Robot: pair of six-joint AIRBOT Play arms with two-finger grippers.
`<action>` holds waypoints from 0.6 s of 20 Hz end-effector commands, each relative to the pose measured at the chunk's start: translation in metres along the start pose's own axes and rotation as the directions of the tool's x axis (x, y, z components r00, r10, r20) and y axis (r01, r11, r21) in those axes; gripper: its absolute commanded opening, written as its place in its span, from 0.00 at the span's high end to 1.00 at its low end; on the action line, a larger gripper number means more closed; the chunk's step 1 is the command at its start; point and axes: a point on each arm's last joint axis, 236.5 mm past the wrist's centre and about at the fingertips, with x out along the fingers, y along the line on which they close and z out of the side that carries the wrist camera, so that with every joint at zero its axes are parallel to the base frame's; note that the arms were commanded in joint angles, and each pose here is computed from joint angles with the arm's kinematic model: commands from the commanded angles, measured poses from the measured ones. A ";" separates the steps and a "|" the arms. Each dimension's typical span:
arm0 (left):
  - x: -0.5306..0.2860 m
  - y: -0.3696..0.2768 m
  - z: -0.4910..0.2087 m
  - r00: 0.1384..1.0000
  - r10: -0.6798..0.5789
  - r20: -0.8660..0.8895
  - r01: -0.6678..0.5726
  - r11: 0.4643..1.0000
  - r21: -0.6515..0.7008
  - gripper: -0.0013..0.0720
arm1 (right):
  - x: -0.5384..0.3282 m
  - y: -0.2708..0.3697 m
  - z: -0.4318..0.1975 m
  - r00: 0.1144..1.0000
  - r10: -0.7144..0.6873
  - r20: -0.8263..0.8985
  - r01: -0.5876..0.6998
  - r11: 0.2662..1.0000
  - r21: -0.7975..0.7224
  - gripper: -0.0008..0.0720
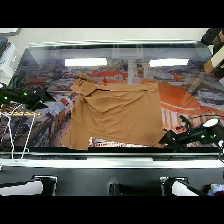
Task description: Fold the clothes and pants, and hang the long-sleeved shirts on hangers.
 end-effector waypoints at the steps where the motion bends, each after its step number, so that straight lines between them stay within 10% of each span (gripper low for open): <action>1: 0.007 0.000 -0.011 0.999 -0.027 -0.018 0.027 1.000 -0.006 0.01 | 0.014 -0.009 -0.006 1.000 -0.011 0.009 0.011 1.000 -0.017 0.33; 12: 0.007 0.000 -0.011 1.000 -0.026 -0.015 0.027 1.000 0.011 0.01 | 0.002 -0.011 0.006 0.996 -0.052 0.070 0.055 0.997 -0.045 0.33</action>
